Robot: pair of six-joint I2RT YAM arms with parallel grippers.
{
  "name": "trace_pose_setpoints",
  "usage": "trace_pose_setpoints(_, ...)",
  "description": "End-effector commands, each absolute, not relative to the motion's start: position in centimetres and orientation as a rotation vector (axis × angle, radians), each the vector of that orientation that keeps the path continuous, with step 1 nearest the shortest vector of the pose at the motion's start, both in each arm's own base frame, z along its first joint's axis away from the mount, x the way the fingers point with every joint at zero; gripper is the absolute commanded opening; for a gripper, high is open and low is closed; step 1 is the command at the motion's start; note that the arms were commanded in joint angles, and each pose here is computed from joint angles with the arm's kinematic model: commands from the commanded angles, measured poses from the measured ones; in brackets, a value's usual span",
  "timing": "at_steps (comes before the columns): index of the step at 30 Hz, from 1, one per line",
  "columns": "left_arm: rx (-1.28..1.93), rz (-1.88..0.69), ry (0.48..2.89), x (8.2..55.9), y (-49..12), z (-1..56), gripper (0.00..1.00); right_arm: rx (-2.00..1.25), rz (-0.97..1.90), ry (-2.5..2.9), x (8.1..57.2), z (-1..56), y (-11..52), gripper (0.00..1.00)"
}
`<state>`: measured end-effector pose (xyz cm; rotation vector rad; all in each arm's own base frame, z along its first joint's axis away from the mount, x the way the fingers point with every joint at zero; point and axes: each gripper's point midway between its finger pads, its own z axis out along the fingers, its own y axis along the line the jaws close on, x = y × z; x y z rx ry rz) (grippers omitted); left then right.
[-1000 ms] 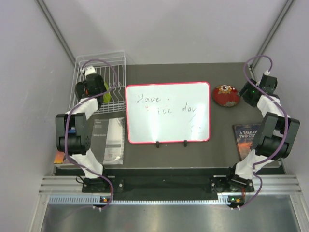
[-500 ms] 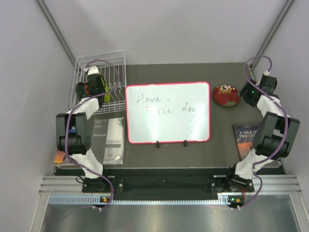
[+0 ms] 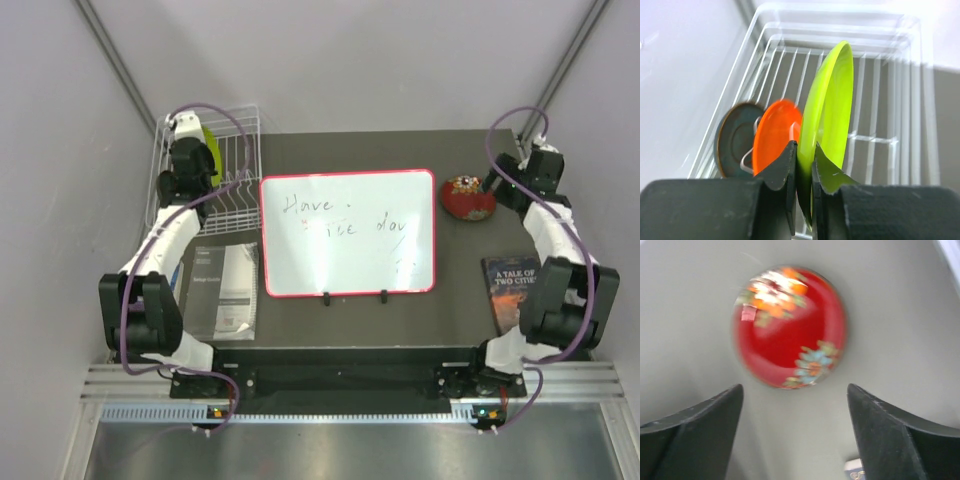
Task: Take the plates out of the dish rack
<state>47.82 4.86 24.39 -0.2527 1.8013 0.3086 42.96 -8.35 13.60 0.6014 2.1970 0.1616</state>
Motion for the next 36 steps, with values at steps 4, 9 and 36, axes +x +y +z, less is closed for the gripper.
trace_pose_setpoints(4,-0.172,-0.157,1.619,49.4,-2.0,33.6,0.00,0.247,0.338,1.817,44.4,27.6,-0.5,0.91)
trace_pose_setpoints(9,-0.103,-0.606,1.573,49.9,-8.6,34.7,0.00,0.067,0.620,1.673,45.9,32.2,7.1,0.91)
trace_pose_setpoints(36,0.213,-1.367,1.426,48.9,-28.7,36.8,0.00,-0.352,1.214,1.604,49.1,34.4,24.9,0.86)
